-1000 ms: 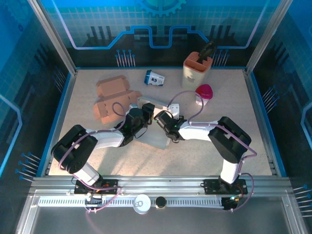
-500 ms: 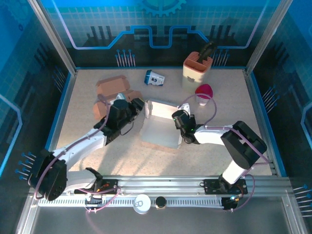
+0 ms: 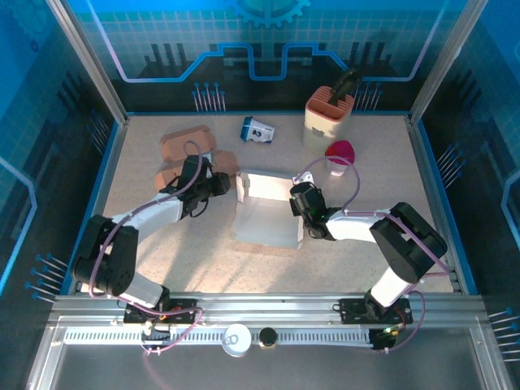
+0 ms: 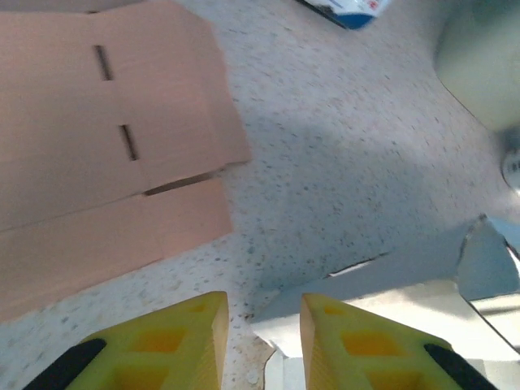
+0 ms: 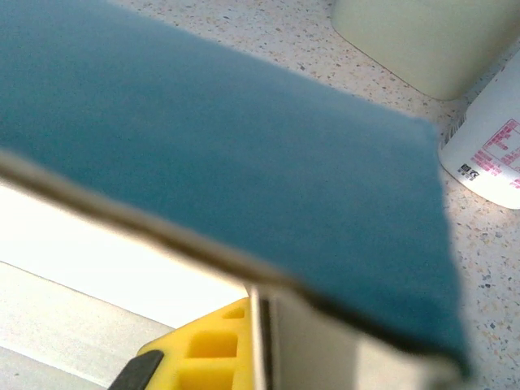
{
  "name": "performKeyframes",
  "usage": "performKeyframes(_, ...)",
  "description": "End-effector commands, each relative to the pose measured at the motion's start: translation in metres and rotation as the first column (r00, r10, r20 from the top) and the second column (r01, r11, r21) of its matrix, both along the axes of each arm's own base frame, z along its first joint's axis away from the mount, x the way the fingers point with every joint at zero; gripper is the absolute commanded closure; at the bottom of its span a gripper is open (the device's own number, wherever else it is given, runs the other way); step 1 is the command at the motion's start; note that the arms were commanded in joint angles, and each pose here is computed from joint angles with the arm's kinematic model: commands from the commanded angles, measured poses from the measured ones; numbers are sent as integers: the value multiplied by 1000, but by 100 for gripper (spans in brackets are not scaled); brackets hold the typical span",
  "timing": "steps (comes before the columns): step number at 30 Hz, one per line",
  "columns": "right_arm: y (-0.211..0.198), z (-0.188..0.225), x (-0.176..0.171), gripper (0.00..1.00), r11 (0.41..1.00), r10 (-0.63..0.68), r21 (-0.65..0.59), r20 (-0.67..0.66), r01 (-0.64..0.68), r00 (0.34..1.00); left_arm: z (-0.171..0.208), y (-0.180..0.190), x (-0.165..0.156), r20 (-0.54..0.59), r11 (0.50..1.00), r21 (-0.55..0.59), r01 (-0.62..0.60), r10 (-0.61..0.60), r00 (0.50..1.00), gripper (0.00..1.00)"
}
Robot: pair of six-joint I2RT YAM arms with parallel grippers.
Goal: Fold the paper box
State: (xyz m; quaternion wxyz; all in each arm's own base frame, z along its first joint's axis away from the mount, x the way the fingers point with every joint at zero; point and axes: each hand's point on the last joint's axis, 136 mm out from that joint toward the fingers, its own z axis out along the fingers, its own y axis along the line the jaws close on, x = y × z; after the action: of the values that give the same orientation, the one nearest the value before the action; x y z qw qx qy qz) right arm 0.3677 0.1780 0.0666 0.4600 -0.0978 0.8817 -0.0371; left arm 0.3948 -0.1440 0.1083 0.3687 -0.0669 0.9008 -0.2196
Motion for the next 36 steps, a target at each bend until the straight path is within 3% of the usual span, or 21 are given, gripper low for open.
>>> performKeyframes(1, -1, -14, -3, 100, 999, 24, -37, -41, -25, 999, 8, -22, 8, 119, 981, 33, 191, -193, 974, 68)
performKeyframes(12, 1, -16, -1, 100, 999, 33, -31, -50, -35, 998, -14, -34, 5, 133, 949, 53, 309, -314, 940, 64)
performKeyframes(21, 0, -17, -1, 100, 999, 29, -27, -53, -30, 998, -13, -39, 2, 165, 945, 50, 324, -328, 930, 59)
performKeyframes(36, 2, -17, 0, 100, 999, 33, -22, -58, -34, 998, -9, -32, -11, 177, 951, 55, 303, -308, 935, 60)
